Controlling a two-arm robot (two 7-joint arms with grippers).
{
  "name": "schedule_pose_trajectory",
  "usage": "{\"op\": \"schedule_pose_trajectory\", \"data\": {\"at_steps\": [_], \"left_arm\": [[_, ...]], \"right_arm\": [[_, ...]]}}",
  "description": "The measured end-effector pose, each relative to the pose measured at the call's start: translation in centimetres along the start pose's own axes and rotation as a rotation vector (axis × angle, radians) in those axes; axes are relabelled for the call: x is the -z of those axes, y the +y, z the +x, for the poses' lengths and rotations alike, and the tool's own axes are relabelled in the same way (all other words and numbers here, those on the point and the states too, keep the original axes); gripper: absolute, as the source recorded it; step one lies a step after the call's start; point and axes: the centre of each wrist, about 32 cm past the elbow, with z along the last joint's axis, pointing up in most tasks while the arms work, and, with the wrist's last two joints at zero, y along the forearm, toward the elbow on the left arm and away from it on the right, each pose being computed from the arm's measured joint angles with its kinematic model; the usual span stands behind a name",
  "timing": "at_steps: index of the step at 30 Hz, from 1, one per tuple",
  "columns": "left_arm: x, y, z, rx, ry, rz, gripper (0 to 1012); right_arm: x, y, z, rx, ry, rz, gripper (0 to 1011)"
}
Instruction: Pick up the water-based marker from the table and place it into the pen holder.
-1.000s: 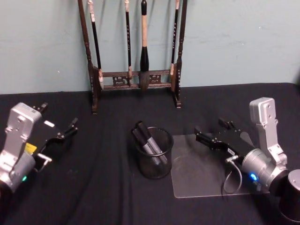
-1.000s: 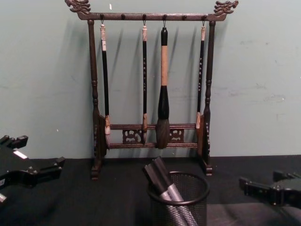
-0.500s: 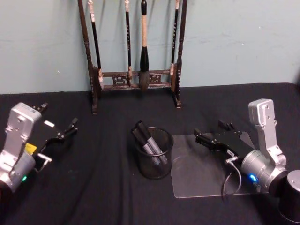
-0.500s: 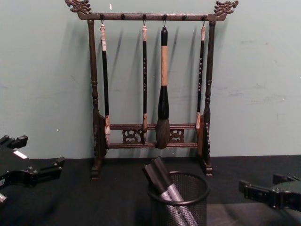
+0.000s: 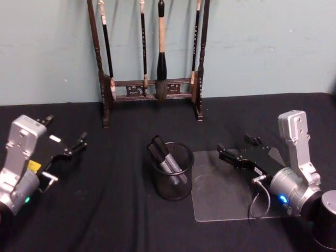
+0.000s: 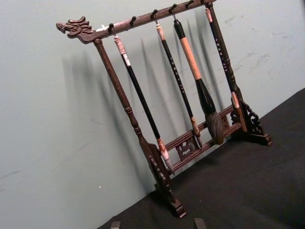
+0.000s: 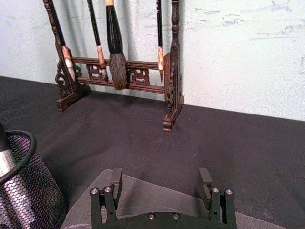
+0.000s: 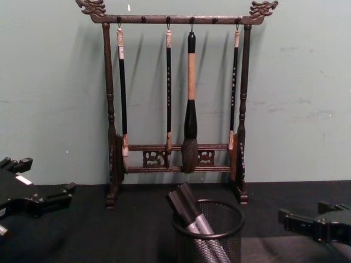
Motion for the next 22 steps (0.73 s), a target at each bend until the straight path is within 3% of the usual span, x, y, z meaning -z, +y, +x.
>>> {"op": "schedule_pose_trajectory", "data": {"at_steps": [22], "left_arm": [[0.0, 0.0, 0.0, 0.0, 0.0, 0.0, 1001]], "right_arm": [[0.0, 0.0, 0.0, -0.001, 0.001, 0.001, 1000]]}}
